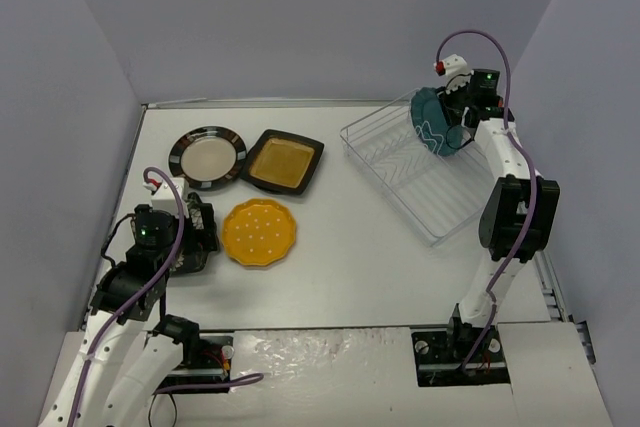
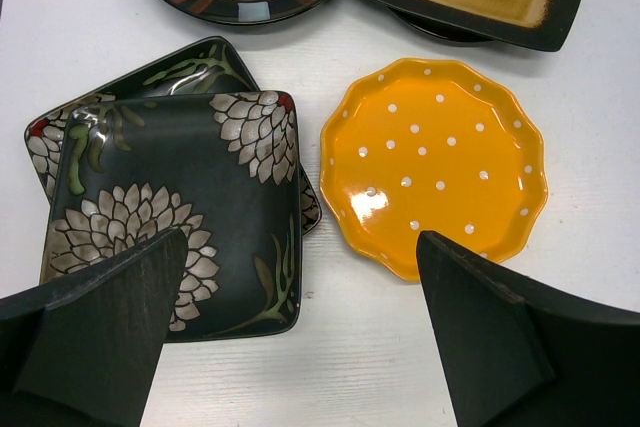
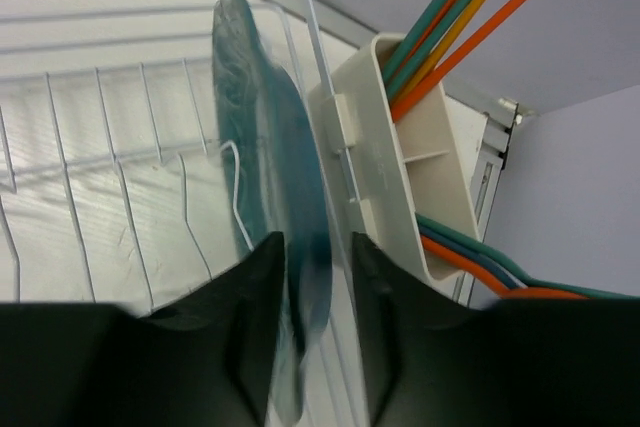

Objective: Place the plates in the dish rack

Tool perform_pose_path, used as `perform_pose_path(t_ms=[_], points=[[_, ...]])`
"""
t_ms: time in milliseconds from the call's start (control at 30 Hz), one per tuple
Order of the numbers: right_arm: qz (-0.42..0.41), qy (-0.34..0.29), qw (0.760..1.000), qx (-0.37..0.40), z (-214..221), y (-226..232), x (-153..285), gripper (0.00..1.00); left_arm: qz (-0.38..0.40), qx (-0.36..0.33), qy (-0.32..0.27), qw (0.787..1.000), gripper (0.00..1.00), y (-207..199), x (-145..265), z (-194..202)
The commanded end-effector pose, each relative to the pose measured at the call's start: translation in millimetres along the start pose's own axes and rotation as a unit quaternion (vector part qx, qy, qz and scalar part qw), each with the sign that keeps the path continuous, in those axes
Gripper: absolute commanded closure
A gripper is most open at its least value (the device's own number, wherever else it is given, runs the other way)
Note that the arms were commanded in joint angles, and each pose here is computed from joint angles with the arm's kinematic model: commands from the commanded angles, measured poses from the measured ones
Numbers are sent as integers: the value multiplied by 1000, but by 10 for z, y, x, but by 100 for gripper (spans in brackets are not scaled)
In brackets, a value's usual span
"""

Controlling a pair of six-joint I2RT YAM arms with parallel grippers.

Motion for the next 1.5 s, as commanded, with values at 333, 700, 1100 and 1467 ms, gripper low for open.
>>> perform_pose_path(t_ms=[333, 700, 1100, 1467], points=[[77, -172, 982, -30, -990, -212, 786, 24, -6, 34, -46, 998, 3, 0, 27, -211], [-50, -197, 968, -149, -994, 1362, 1508, 7, -17, 226, 74, 971, 3, -214, -106, 0], [-262, -119, 934, -213, -217, 3069, 1881, 2, -47, 308, 190, 931, 11, -653, -521, 417], [-293, -90, 924, -231, 77, 3253, 1936, 2, -87, 339, 212, 912, 32, -742, -739, 660]])
Point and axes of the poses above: each gripper's point midway between its finger pads, its own x axis back along the fingers, its own y axis along the line the jaws close on, z = x × y, the point moved 6 cm from there along x, back along the fingers, and after that the axes turned 9 degrees about -x, right-handed, at the moved point
